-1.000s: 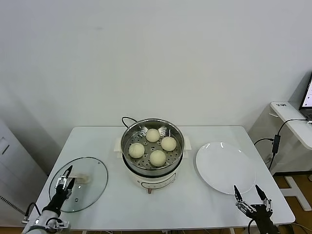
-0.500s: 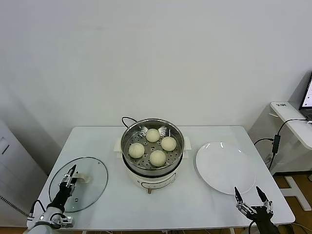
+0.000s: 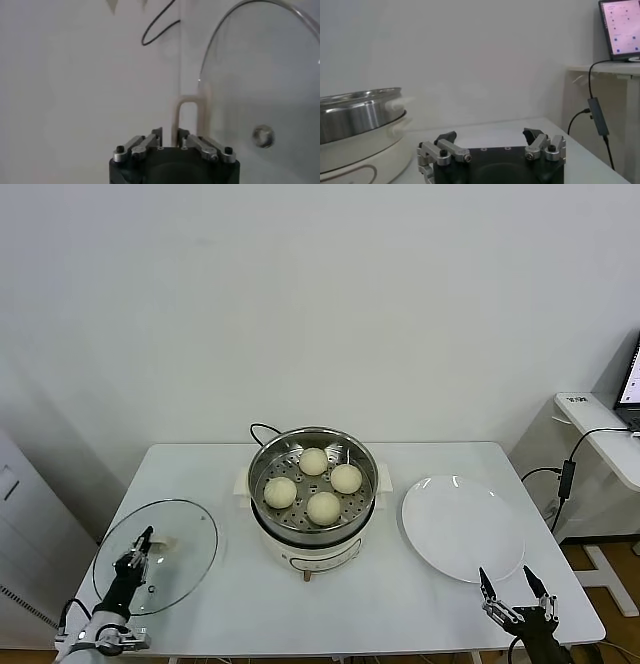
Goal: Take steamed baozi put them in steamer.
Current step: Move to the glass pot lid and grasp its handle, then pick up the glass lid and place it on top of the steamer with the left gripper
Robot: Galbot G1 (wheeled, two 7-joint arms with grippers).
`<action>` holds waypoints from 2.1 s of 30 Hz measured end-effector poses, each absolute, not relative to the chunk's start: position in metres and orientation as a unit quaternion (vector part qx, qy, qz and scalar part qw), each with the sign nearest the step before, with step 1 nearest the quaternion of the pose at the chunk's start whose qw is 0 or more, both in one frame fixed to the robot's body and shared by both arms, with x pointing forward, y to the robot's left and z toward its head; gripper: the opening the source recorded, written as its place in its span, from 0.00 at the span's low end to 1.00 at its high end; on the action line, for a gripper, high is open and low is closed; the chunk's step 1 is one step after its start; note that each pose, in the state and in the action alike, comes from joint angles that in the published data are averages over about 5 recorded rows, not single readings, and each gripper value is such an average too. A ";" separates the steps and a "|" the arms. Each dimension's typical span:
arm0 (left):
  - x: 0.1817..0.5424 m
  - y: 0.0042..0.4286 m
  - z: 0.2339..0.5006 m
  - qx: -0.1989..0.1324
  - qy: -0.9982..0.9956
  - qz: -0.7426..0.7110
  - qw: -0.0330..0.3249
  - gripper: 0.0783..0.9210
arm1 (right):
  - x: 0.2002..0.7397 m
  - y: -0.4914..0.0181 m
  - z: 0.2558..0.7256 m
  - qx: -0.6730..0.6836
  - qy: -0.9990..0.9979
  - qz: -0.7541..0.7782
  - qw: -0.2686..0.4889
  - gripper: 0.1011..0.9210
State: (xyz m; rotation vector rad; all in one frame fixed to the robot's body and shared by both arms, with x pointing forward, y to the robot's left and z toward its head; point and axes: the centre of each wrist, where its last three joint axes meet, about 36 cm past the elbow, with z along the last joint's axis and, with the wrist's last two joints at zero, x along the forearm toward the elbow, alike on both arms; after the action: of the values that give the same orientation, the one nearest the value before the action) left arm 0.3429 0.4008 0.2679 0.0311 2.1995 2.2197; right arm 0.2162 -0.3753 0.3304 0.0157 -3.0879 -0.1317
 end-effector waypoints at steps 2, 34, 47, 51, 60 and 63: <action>0.343 0.400 0.276 0.003 0.705 0.709 0.012 0.04 | 0.217 -0.374 0.330 0.006 -0.999 -0.043 0.025 0.88; 0.360 0.244 0.477 -0.017 0.736 0.676 0.007 0.04 | 0.295 -0.432 0.337 0.070 -0.997 -0.009 0.039 0.88; 0.401 0.152 0.469 -0.017 0.742 0.671 0.011 0.04 | 0.298 -0.439 0.338 0.068 -0.996 0.007 0.052 0.88; 0.411 0.122 0.463 -0.010 0.739 0.674 0.014 0.04 | 0.297 -0.442 0.339 0.066 -0.996 0.010 0.053 0.88; 0.425 0.065 0.450 -0.001 0.729 0.685 0.018 0.04 | 0.293 -0.449 0.339 0.064 -0.996 0.015 0.057 0.88; 0.428 0.051 0.448 -0.002 0.726 0.687 0.018 0.04 | 0.293 -0.452 0.339 0.065 -0.996 0.016 0.057 0.88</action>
State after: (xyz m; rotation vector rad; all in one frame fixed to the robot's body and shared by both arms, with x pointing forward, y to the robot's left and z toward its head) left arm 0.4282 0.0509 0.4481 -0.0048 2.2561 2.1338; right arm 0.2925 -0.4518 0.3393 0.1962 -3.0207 0.0495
